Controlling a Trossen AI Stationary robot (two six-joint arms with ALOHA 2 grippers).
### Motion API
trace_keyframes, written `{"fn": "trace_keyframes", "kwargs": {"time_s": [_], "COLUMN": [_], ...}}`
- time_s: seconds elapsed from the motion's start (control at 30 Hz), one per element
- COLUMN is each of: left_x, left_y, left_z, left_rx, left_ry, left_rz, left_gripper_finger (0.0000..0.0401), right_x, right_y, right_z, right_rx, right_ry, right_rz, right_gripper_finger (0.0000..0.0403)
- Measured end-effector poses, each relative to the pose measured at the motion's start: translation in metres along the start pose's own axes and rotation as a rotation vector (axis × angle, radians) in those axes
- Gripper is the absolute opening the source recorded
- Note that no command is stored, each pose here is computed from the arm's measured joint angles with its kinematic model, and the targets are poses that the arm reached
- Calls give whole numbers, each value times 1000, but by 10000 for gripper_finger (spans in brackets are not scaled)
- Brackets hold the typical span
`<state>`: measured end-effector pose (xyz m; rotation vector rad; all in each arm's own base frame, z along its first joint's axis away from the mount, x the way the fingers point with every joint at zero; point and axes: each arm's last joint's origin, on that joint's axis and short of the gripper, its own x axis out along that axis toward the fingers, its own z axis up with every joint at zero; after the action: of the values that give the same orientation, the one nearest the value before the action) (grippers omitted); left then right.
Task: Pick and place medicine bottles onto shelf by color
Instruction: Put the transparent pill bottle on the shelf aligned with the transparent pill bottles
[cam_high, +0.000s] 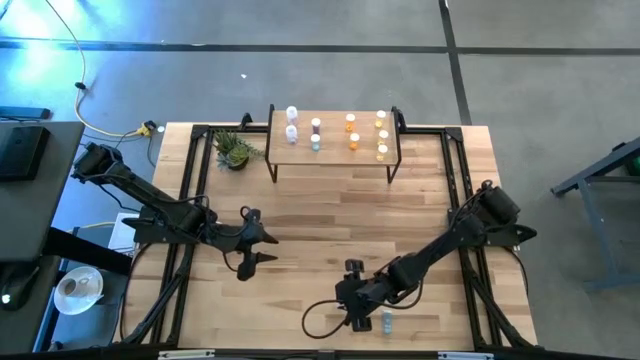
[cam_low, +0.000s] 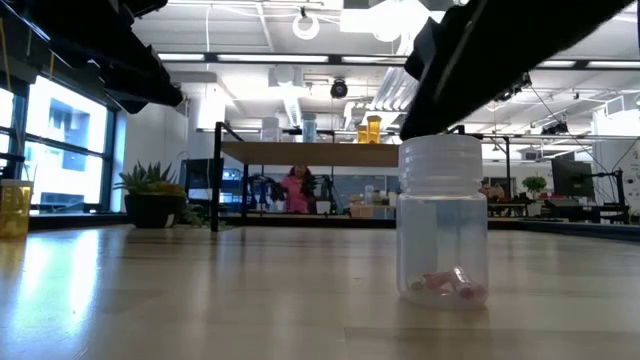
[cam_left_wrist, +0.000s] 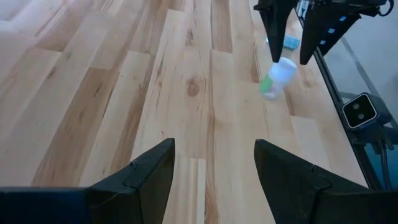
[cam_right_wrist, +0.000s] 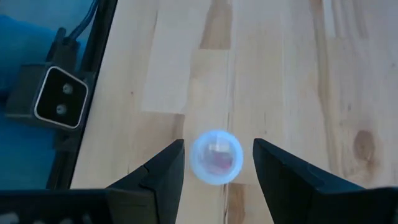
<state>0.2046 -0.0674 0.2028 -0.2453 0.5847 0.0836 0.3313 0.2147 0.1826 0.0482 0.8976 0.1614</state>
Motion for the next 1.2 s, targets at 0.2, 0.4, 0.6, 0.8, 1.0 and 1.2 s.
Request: {"fn": "trace_keyframes", "kwargs": {"time_s": [0.2, 0.4, 0.6, 0.8, 1.0, 1.2], "left_x": [0, 0, 0, 0, 0, -7], "left_y": [1, 1, 1, 1, 1, 6], "left_z": [0, 0, 0, -1, -3, -8], "left_rx": [1, 0, 1, 3, 12, 54], "left_ry": [-7, -9, -8, 6, 38, 93], "left_rz": [17, 19, 19, 10, 6, 33], "left_gripper_finger": [211, 211, 211, 211, 211, 211], "right_x": [6, 19, 19, 19, 19, 19], "right_y": [1, 0, 1, 1, 1, -4], "right_z": [-3, -9, -8, -8, -7, -1], "right_rx": [0, 1, 3, 8, 32, 52], "right_ry": [17, 45, 34, 28, 25, -16], "right_rz": [17, 4, 6, 9, 9, -4], "right_gripper_finger": [181, 181, 181, 153, 115, 130]}}
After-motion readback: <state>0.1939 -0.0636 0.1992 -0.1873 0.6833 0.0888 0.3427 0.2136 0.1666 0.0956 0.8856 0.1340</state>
